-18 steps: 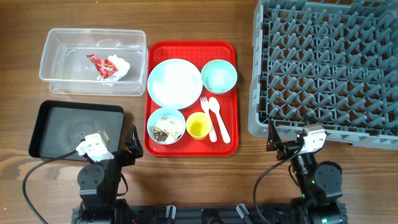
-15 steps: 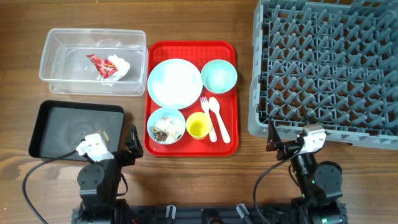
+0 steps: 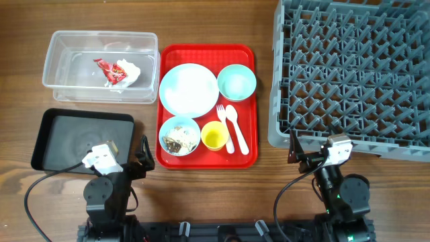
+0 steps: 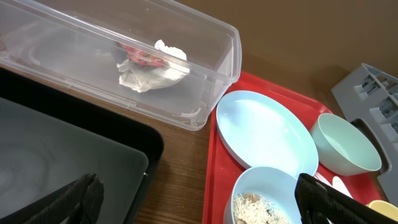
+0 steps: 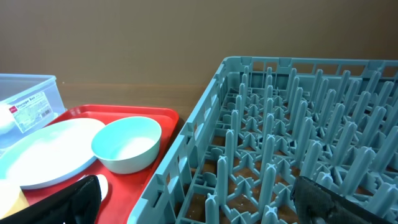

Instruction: Sort waste into correct bins and load items into the dishwasher rack

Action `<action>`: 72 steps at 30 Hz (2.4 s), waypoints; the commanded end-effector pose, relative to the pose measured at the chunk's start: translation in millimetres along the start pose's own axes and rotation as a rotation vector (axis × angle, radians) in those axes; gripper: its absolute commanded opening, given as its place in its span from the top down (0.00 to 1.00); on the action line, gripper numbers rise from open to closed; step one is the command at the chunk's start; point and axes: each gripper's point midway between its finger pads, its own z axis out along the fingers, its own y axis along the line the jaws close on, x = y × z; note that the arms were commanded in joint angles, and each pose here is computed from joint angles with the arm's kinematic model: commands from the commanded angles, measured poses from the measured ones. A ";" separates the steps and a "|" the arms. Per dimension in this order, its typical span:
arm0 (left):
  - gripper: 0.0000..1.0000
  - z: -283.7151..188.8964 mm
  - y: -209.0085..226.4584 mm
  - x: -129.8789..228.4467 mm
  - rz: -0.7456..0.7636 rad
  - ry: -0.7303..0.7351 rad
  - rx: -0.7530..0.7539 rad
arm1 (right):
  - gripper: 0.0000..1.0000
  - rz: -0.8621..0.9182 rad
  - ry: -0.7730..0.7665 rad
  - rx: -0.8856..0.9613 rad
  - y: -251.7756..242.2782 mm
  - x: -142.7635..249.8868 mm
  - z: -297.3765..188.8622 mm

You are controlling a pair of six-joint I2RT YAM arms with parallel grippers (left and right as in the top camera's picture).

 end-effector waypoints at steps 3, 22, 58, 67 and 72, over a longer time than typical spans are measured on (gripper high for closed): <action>0.00 -0.3 3.4 -2.5 -0.007 -0.016 -0.016 | 0.00 -0.009 -0.009 -0.013 1.9 -1.6 -0.4; 0.00 -0.3 3.4 -2.5 -0.007 -0.016 -0.016 | 0.00 -0.009 -0.009 -0.013 1.9 -1.6 -0.4; 0.00 0.4 -4.8 -3.2 -0.017 -0.017 0.031 | 0.00 -0.009 -0.009 -0.013 1.9 -1.6 -0.4; 0.00 2.8 -33.9 7.0 -0.008 0.079 0.183 | 0.00 -0.009 -0.009 -0.013 1.9 -1.6 -0.4; 0.01 9.7 -44.7 -20.0 -0.002 0.088 0.175 | 0.00 -0.009 -0.009 -0.013 2.0 -1.6 -0.4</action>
